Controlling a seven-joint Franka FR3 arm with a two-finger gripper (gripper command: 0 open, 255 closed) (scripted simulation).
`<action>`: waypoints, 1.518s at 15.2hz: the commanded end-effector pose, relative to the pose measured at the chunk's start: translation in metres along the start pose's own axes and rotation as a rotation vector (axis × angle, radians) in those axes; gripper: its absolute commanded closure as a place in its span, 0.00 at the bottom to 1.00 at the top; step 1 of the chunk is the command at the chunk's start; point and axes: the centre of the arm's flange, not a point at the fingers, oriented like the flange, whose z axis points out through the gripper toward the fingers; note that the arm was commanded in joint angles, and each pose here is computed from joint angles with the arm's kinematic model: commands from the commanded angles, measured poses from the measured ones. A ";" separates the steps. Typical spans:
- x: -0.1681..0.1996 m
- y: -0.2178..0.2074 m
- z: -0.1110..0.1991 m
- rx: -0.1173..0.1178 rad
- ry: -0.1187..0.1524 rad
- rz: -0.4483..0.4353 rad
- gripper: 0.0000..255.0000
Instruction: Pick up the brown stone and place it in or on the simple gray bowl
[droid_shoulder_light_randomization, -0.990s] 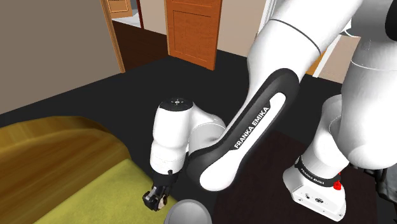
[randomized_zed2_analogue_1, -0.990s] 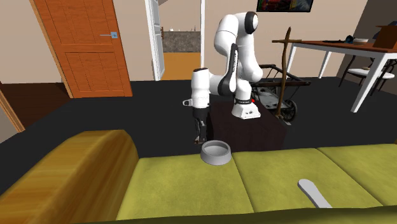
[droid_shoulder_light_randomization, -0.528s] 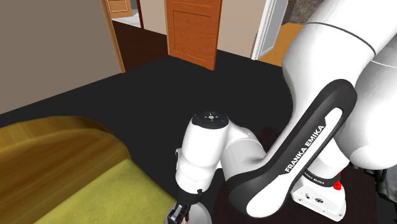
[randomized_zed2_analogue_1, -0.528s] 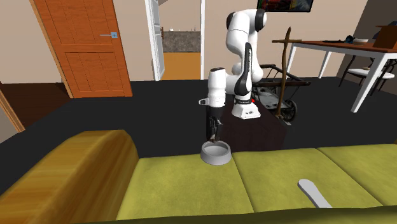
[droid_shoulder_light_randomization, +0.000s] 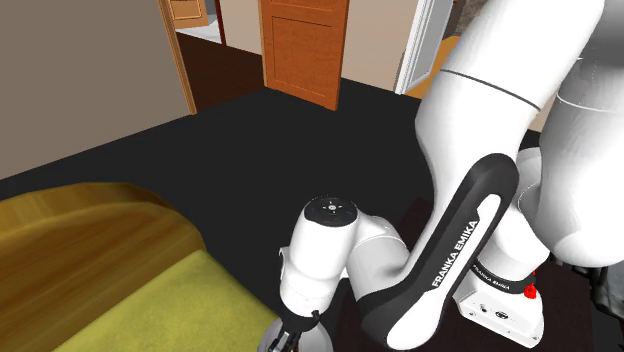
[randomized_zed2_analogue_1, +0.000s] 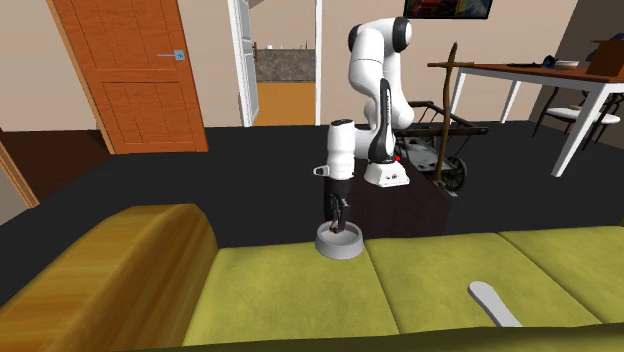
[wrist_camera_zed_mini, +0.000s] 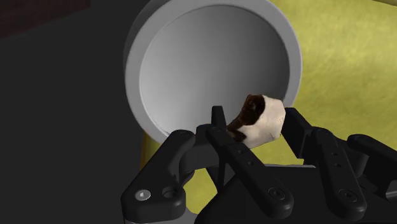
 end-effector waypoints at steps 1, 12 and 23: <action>-0.002 0.002 0.010 0.000 0.000 0.000 1.00; -0.003 0.005 0.023 0.000 0.000 0.000 0.00; -0.003 0.005 -0.027 0.000 0.000 0.000 0.00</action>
